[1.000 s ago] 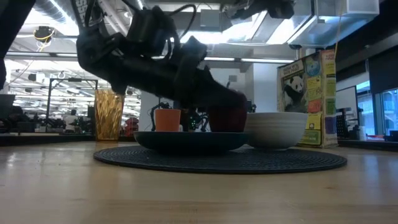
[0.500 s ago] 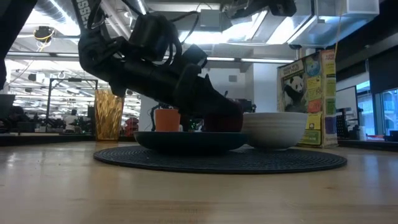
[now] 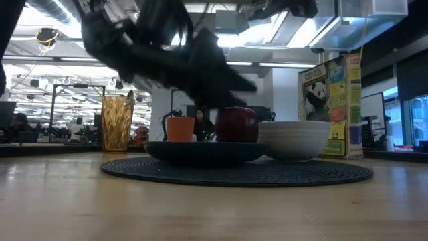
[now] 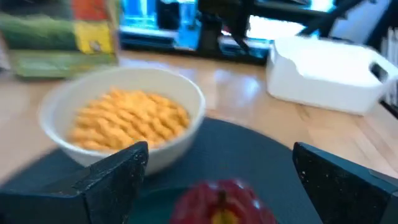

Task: Arrange a breakfast setting
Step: Put the orange cup with rice on the black tablemat to the top of green plate

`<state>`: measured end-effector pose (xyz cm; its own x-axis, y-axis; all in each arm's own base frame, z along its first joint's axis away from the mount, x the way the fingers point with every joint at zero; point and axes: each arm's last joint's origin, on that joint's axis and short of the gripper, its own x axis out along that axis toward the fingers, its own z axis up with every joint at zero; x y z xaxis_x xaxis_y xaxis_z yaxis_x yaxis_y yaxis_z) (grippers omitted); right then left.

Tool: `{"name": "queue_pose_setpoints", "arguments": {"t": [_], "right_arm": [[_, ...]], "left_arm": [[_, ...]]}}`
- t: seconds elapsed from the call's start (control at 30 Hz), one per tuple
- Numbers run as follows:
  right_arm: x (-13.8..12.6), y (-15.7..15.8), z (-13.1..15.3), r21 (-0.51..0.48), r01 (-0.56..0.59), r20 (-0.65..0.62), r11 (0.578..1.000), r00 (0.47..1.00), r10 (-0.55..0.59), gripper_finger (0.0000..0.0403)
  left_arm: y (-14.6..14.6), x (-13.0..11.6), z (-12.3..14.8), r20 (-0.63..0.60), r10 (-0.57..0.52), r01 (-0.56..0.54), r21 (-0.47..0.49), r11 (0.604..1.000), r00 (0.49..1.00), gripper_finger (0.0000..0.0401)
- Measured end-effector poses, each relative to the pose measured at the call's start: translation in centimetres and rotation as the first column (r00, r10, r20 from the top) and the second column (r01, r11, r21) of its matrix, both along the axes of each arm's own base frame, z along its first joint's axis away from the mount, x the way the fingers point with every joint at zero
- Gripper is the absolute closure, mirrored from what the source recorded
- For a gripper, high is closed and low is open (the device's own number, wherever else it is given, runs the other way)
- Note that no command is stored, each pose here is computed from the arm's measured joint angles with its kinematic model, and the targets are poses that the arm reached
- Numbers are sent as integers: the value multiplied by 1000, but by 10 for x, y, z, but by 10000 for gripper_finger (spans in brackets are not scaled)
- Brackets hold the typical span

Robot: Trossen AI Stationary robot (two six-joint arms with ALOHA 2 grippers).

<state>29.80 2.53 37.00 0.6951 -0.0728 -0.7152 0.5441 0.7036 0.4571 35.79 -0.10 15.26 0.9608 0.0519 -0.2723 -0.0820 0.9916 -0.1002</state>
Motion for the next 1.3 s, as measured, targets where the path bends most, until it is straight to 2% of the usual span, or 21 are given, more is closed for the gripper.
{"name": "queue_pose_setpoints", "arguments": {"t": [0.1,0.17,0.27,0.37,0.5,0.63,0.8,1.0,1.3], "right_arm": [[0,0,0,-9,4,1,1000,1000,-4,253],[0,0,0,-14,-2,0,1000,1000,2,253],[0,-1,0,-29,-9,-1,1000,1000,9,253],[0,-1,0,-50,3,2,999,1000,-3,253],[1,-4,1,-73,6,12,997,1000,-5,253],[2,-6,2,-67,7,21,998,1000,-5,253],[3,-5,2,-70,7,29,998,1000,-5,253],[2,-5,2,-67,5,24,998,1000,-4,253],[2,-5,2,-66,5,21,998,1000,-4,253]], "left_arm": [[6,-11,28,-1,76,-76,27,997,997,8],[14,-20,46,-4,173,-172,66,983,985,8],[38,-37,65,-67,335,-329,80,941,940,13],[67,-50,82,-178,422,-419,55,906,889,28],[105,-57,112,-314,481,-495,41,868,818,57],[139,-55,134,-423,474,-521,6,854,772,87],[172,-46,127,-574,436,-547,-25,837,693,121],[191,-34,104,-707,391,-553,0,833,590,181],[204,-31,89,-739,389,-575,3,818,550,248]]}}
